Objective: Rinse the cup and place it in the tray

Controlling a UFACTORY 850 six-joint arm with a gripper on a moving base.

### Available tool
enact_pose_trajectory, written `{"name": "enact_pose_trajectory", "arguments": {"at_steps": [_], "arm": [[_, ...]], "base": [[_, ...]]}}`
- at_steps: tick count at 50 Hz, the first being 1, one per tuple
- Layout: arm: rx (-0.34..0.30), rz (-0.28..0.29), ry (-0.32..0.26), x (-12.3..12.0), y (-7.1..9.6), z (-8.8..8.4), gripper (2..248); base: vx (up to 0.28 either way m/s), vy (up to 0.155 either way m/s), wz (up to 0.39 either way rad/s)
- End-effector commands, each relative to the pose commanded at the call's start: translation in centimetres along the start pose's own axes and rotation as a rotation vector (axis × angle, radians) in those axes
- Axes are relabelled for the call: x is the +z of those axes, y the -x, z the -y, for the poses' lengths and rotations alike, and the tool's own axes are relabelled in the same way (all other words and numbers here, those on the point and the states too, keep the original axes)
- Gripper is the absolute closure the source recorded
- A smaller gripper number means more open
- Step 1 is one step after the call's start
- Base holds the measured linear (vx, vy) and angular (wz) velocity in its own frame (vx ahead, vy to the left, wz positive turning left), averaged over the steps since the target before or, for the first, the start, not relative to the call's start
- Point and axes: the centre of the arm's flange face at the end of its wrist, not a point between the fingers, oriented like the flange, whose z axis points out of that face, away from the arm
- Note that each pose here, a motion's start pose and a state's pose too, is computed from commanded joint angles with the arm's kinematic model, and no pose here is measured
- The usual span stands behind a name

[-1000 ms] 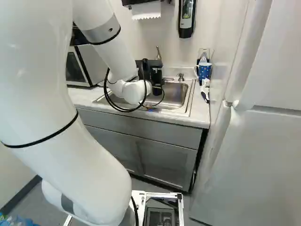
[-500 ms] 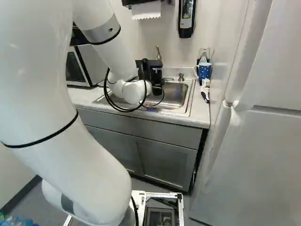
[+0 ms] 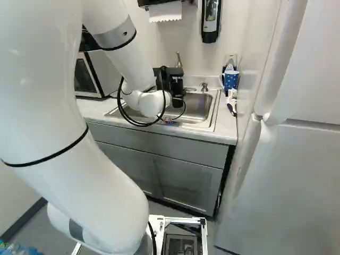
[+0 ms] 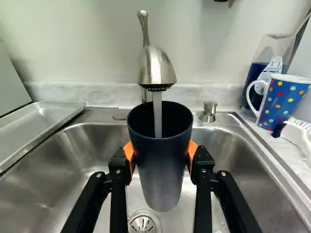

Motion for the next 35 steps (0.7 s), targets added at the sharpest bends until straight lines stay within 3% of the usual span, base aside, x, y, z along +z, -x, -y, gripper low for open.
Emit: {"name": "enact_pose_trajectory", "arguments": {"at_steps": [35], "arm": [[0.0, 0.0, 0.0, 0.0, 0.0, 0.0, 127]], "base": [[0.0, 0.0, 0.0]]}}
